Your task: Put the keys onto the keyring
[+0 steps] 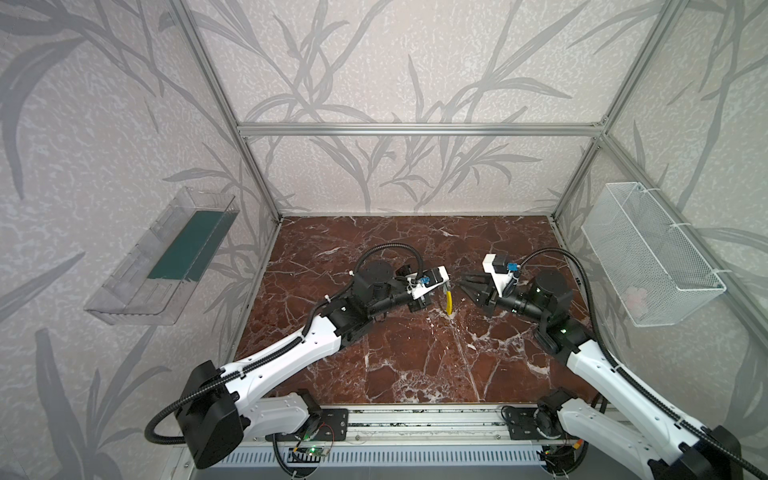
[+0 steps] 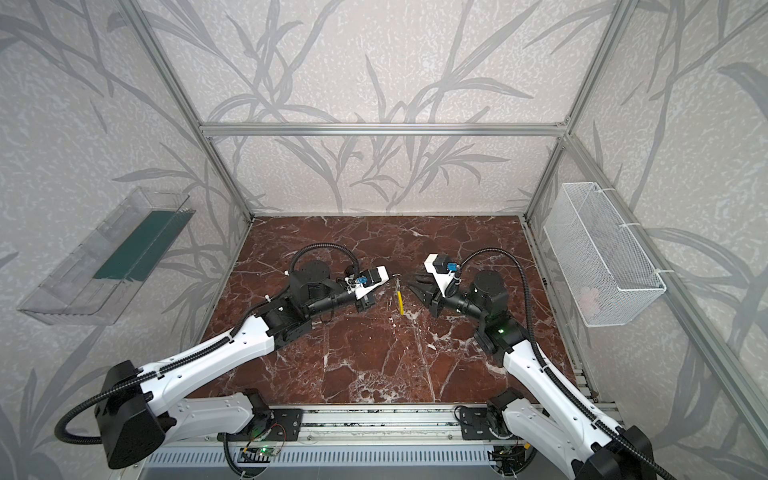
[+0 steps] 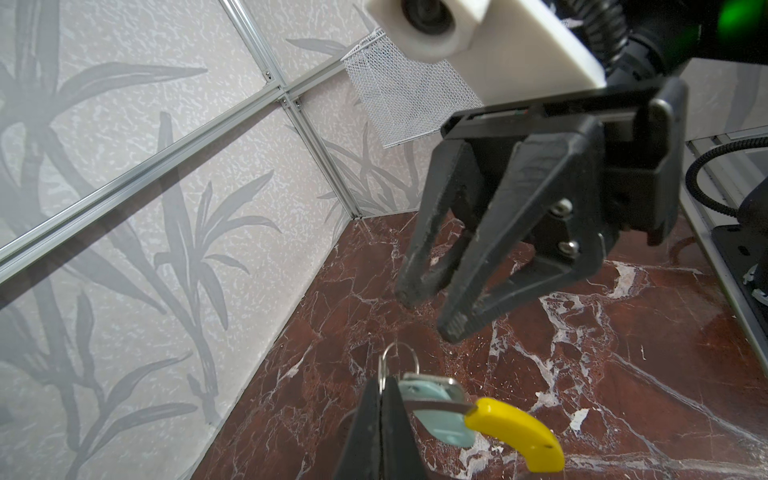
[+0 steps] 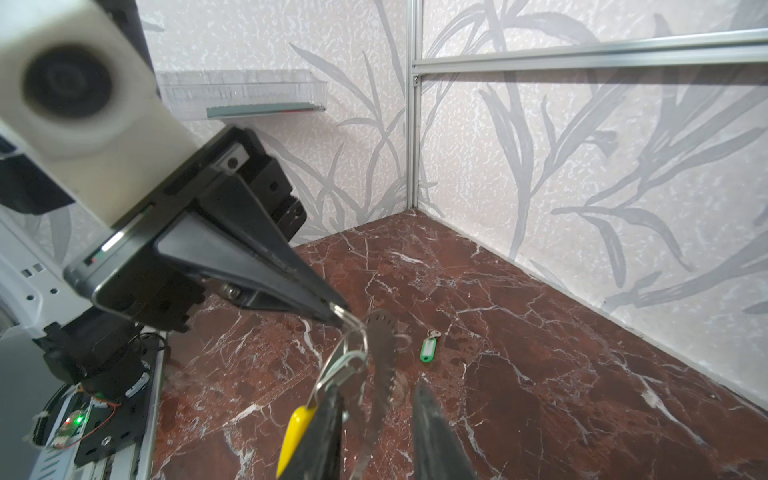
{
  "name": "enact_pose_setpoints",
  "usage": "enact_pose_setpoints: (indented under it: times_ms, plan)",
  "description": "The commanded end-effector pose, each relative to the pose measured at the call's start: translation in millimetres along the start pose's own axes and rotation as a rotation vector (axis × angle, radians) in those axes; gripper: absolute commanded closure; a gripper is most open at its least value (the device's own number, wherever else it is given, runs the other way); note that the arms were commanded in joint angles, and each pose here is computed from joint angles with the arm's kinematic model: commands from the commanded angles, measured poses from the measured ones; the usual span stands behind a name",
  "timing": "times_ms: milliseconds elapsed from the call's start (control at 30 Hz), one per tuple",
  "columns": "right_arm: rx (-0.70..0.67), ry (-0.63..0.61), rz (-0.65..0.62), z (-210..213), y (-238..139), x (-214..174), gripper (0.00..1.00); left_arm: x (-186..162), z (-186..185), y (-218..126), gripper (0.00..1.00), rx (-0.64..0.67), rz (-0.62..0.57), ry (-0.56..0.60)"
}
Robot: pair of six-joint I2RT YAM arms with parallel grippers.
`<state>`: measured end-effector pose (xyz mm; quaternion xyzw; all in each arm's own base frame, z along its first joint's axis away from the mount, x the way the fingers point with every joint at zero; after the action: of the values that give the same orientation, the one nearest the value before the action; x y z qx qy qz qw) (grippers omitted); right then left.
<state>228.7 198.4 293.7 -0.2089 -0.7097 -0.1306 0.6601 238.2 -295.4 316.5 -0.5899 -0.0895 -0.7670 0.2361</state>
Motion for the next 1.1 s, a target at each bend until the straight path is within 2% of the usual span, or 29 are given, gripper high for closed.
enact_pose_setpoints:
  times_ms: [0,333,467,733,933,1067]
  plan:
    - [0.042,-0.048,0.083,10,10,-11,0.68,18,3,-6,1.0,0.009,-0.081,-0.005]
    - [-0.029,-0.087,0.06,0,26,-3,0.66,18,6,-3,1.0,0.023,-0.084,-0.023]
    - [-0.082,-0.107,0.012,-5,24,7,0.67,16,6,-2,1.0,0.025,-0.077,-0.026]
    - [-0.065,-0.116,-0.063,-1,21,17,0.67,15,8,3,1.0,0.026,-0.067,-0.032]
    - [-0.07,-0.103,-0.049,-2,22,10,0.68,16,10,4,1.0,0.035,-0.068,-0.039]
    - [-0.067,-0.102,-0.038,-1,23,6,0.78,19,11,4,1.0,0.035,-0.076,-0.042]
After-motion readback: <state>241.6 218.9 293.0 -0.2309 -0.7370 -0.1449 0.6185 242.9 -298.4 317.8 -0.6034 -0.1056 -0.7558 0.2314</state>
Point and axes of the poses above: each gripper's point midway between its finger pads, its own y axis out along the fingers, its own z axis along the line the jaws close on, x = y × z, the point moved 4 cm from there along -y, back along the fingers, and after that the axes turned 8 degrees about -y, right-handed, at the moved point
